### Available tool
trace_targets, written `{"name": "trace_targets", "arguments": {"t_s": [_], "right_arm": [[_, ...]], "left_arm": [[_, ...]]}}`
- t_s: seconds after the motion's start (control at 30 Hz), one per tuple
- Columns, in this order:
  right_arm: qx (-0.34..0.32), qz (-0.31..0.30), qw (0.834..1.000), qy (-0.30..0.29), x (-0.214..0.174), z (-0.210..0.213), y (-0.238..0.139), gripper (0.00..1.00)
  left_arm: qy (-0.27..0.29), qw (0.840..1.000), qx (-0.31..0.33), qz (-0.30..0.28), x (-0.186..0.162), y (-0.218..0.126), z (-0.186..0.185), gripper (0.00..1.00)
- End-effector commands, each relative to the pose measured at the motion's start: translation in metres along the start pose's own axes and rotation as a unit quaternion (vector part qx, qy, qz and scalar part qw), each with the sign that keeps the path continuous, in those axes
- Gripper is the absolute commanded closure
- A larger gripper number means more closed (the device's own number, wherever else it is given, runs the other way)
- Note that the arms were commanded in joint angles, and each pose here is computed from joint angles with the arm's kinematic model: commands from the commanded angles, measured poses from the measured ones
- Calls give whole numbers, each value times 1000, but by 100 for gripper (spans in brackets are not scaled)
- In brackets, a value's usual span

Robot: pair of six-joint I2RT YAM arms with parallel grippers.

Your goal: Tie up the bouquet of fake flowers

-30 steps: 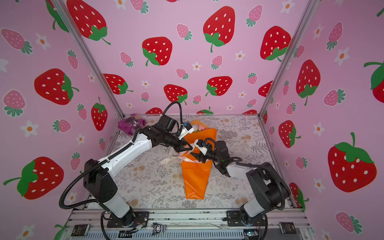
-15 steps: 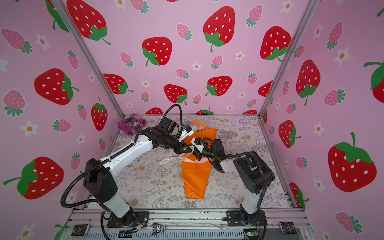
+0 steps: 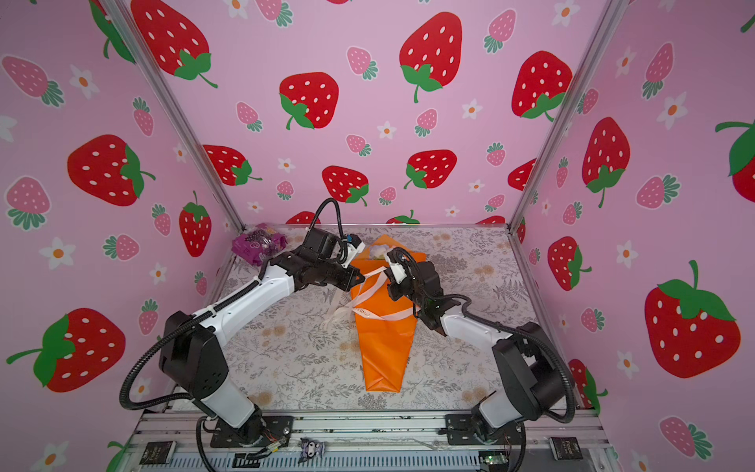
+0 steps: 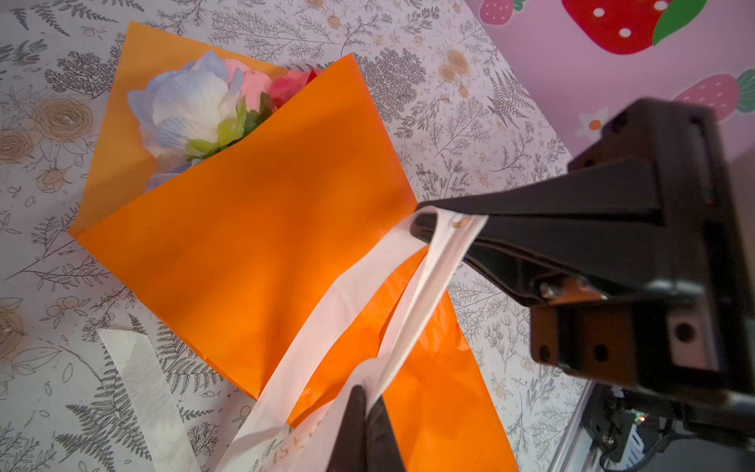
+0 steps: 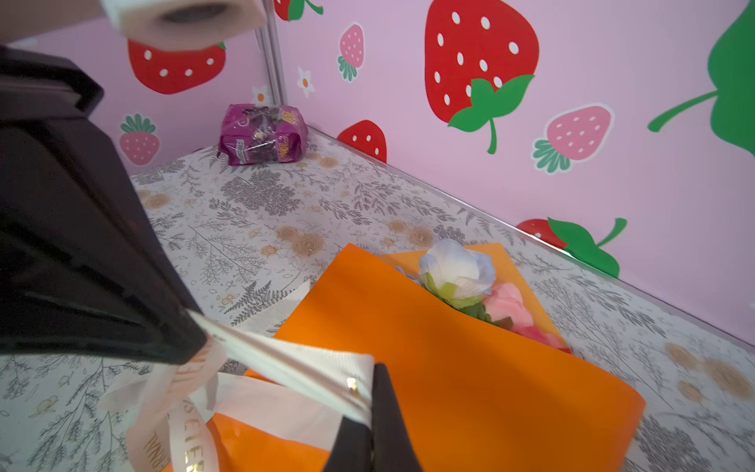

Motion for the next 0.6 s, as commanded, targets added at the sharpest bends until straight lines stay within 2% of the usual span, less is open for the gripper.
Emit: {"name": "trace_targets", "arguments": {"t_s": [0.0,0.03,0.1,0.13,0.17,0.23,0.33,0.43,0.57], "right_arm": [[-169,110,979,3,-39,-68,-19,100],[-183,133,974,7,-46,-72,-20,100],[-211,171,962,22,-59,-83,-19,100],[-221,183,957,32,-63,-87,-18,100],[-231,190,953,48,-66,-93,-18,100],[-218,196,953,79,-70,-95,-13,100],[-198,203,950,128,-76,-101,-5,100],[-160,218,952,143,-82,-96,6,100],[-132,227,953,153,-85,-90,14,100]], "left_arm": [[-41,995,68,56,-22,0,33,100],[-42,995,68,62,-23,3,34,98],[-46,993,75,74,-25,5,36,85],[-46,992,84,77,-26,5,38,82],[-46,992,92,78,-27,3,38,73],[-40,993,89,72,-27,0,32,65],[-10,996,61,58,-28,-1,9,61],[48,998,27,32,-29,0,-21,61],[141,989,-40,21,-38,17,-64,60]]}}
Point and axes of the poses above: each gripper's point midway between its finger pads, its own y axis out along the fingers, its own z axis along the line the jaws close on, x = y × z, the point moved 1 cm from there along -y, back along the fingers, and after that the axes turned 14 degrees about y, right-handed, at the moved point
